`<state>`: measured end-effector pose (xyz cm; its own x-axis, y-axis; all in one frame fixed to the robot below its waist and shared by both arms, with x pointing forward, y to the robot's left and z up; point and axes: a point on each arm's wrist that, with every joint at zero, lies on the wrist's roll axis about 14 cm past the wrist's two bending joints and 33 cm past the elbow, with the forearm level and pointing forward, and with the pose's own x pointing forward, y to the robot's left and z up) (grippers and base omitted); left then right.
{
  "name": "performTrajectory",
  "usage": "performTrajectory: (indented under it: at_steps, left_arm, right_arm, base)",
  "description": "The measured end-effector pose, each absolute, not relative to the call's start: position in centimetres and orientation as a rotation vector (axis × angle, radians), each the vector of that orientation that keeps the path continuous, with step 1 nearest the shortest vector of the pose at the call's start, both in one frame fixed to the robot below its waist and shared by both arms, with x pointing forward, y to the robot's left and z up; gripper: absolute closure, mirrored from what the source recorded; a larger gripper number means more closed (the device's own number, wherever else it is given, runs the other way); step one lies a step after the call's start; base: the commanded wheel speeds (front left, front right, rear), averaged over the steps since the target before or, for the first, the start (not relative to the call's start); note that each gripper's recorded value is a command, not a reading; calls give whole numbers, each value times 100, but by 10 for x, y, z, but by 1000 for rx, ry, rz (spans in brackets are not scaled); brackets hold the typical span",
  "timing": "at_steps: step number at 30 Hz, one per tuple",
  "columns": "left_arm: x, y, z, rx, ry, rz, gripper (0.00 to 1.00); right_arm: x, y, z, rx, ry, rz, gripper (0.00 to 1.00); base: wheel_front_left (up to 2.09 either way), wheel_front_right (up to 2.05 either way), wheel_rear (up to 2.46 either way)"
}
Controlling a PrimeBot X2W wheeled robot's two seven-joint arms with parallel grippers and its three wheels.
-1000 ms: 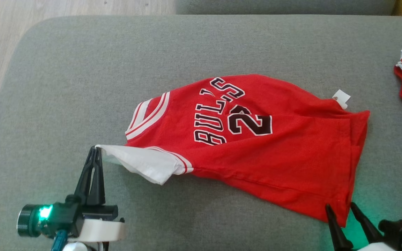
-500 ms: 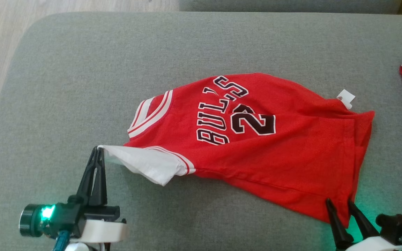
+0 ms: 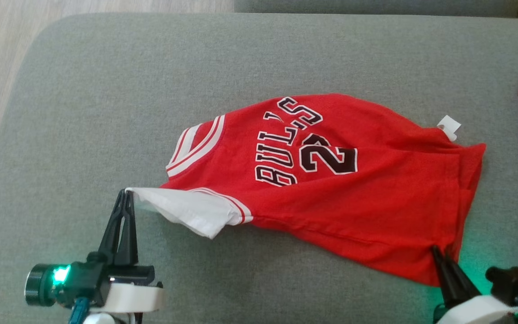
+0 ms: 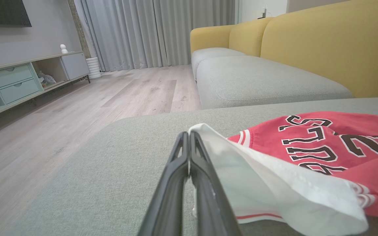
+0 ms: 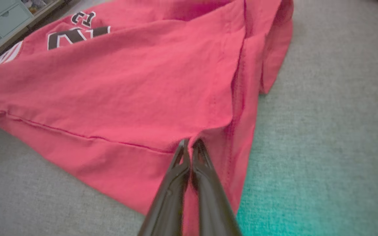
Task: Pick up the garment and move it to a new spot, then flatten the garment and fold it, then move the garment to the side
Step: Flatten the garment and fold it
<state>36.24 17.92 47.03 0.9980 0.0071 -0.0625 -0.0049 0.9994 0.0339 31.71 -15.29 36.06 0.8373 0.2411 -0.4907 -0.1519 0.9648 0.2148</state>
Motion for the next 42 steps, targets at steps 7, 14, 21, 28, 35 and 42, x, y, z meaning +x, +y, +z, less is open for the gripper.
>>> performTrajectory:
  at_steps: [7,14,21,28,35,42]
  left_arm:
    - [366,177,503,10,-40,-8,100]
    - [378,159,623,-81,-392,-145,100]
    - [377,127,782,-30,-749,-366,100]
    - [423,114,836,-35,-749,-427,100]
    - [516,124,808,-55,-570,-375,100]
    - [588,134,806,-60,-630,-328,100]
  right_arm:
    - [341,-169,403,167,346,172,100]
    - [376,-200,534,114,-54,165,100]
    - [375,-220,701,-52,-428,200,100]
    - [418,-203,774,-151,-540,267,100]
    - [517,-187,737,-127,-346,306,100]
    - [602,-195,728,-122,-370,255,100]
  base:
    - [0,0,0]
    - [0,0,0]
    - [0,0,0]
    - [0,0,0]
    - [0,0,0]
    - [0,0,0]
